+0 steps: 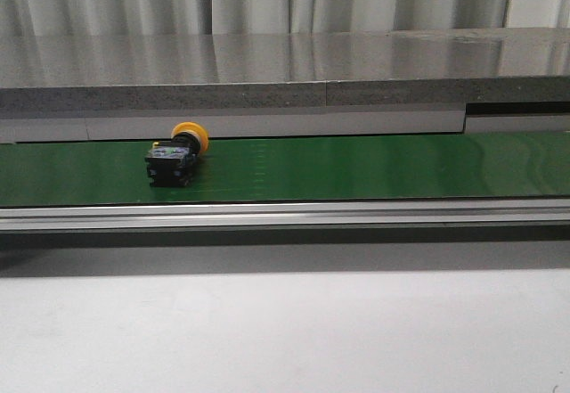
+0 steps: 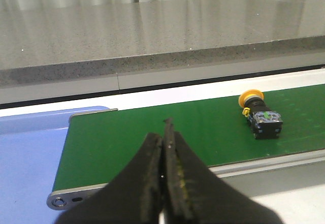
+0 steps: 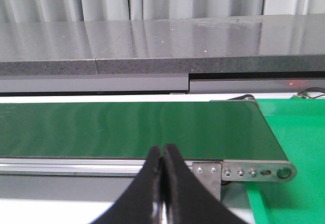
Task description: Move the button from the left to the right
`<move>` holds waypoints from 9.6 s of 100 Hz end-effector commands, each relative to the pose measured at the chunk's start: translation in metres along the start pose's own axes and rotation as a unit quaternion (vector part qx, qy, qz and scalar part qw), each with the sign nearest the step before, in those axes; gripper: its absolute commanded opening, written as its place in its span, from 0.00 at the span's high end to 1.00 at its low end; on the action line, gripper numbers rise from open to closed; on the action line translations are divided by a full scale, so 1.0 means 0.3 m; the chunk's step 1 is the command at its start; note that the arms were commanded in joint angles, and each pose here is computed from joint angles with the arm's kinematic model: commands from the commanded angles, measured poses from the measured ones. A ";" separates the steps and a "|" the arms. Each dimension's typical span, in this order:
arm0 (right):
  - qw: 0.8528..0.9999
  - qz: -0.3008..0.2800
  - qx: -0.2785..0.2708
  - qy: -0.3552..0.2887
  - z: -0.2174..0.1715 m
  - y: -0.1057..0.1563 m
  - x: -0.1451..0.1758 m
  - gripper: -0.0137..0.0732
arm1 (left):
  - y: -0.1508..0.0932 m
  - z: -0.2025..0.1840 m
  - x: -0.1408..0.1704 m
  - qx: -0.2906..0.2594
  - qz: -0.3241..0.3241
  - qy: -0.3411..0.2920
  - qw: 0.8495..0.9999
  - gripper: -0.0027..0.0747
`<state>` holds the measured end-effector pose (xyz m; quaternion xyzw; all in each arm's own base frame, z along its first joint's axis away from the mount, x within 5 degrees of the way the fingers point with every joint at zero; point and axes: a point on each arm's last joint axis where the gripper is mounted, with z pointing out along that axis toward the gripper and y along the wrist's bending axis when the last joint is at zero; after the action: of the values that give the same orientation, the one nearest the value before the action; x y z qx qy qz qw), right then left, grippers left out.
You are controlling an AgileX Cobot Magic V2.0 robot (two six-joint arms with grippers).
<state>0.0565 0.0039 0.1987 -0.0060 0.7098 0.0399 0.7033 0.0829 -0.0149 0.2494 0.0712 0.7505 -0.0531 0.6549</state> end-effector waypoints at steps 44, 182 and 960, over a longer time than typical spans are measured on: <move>0.993 0.063 -0.019 0.093 0.069 0.030 -0.271 0.92 | 0.004 -0.004 -0.055 -0.005 -0.003 -0.052 0.999 0.99; 0.945 0.104 -0.045 0.305 0.318 0.073 -0.440 0.10 | 0.004 -0.004 -0.055 -0.005 -0.003 -0.052 0.999 0.99; 0.999 -0.010 0.008 0.035 0.030 0.011 -0.255 0.92 | 0.003 -0.003 -0.055 -0.004 -0.003 -0.052 0.999 0.99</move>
<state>0.0662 0.0056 0.2665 -0.0188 0.7868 0.0249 0.6165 0.0830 -0.0148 0.2496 0.0710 0.7499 -0.0530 0.6556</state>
